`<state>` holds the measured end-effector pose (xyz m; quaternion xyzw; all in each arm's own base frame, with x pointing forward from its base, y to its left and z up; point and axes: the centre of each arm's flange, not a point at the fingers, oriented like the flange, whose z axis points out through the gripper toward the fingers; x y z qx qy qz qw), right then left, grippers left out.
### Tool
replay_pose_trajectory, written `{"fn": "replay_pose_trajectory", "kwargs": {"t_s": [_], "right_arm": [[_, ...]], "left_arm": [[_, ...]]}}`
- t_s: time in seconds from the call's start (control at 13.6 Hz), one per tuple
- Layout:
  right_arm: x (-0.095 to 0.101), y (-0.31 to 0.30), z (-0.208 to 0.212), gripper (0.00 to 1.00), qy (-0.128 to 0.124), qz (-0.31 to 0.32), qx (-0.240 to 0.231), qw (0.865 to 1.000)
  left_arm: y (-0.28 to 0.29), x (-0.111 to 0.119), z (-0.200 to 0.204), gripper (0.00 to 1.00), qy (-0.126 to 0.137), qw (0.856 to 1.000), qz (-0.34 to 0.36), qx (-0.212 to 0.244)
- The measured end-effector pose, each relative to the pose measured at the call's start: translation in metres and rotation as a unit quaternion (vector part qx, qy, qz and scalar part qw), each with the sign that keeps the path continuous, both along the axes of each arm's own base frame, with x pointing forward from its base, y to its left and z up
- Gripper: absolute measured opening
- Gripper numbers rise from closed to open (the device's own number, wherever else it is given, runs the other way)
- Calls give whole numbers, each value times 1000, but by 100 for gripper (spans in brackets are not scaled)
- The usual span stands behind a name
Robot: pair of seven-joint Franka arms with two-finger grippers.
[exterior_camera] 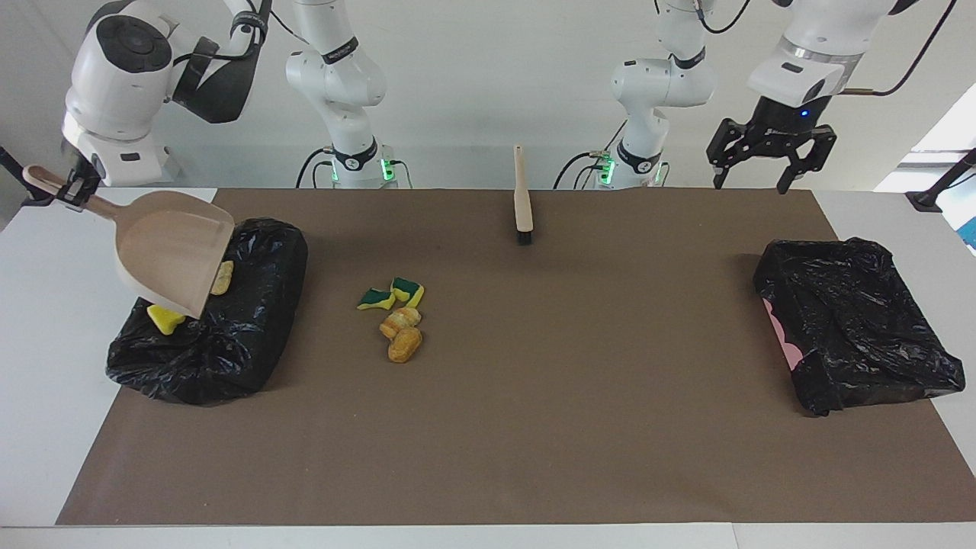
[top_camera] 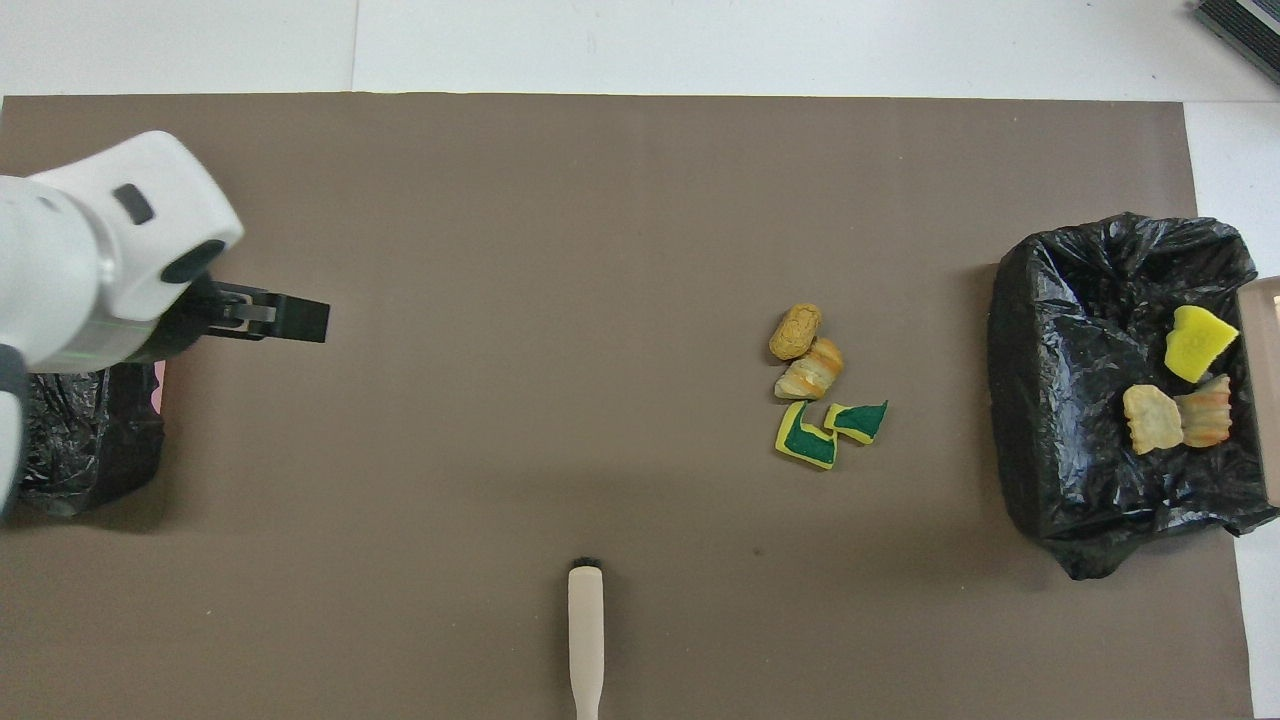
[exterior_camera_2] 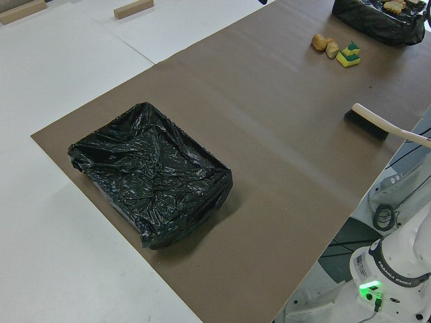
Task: Sweep and dump trash in bin
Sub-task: 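Bring the empty dustpan back over the table with the right gripper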
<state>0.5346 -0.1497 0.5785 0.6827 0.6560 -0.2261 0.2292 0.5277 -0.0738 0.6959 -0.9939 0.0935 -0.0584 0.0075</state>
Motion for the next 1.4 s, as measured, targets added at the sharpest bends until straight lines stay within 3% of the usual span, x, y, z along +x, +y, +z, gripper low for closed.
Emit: {"fn": "replay_pose_trajectory", "kwargs": {"t_s": [0.22,0.44,0.74,1.03,1.4], "right_arm": [[5,32,-19,31,-11,-11,88,996],[15,88,-45,31,-34,-54,134,989],[27,160,-84,31,-58,-148,186,970],[30,223,-114,31,-100,-293,205,929],[23,309,-129,31,-151,-445,232,852]], "left_arm": [[18,-2,4,100,12,1000,-3,2],[25,-7,-2,100,40,999,3,4],[30,-9,3,100,38,999,5,4],[30,-14,11,100,30,1000,6,3],[30,-14,11,100,30,1000,7,3]]}}
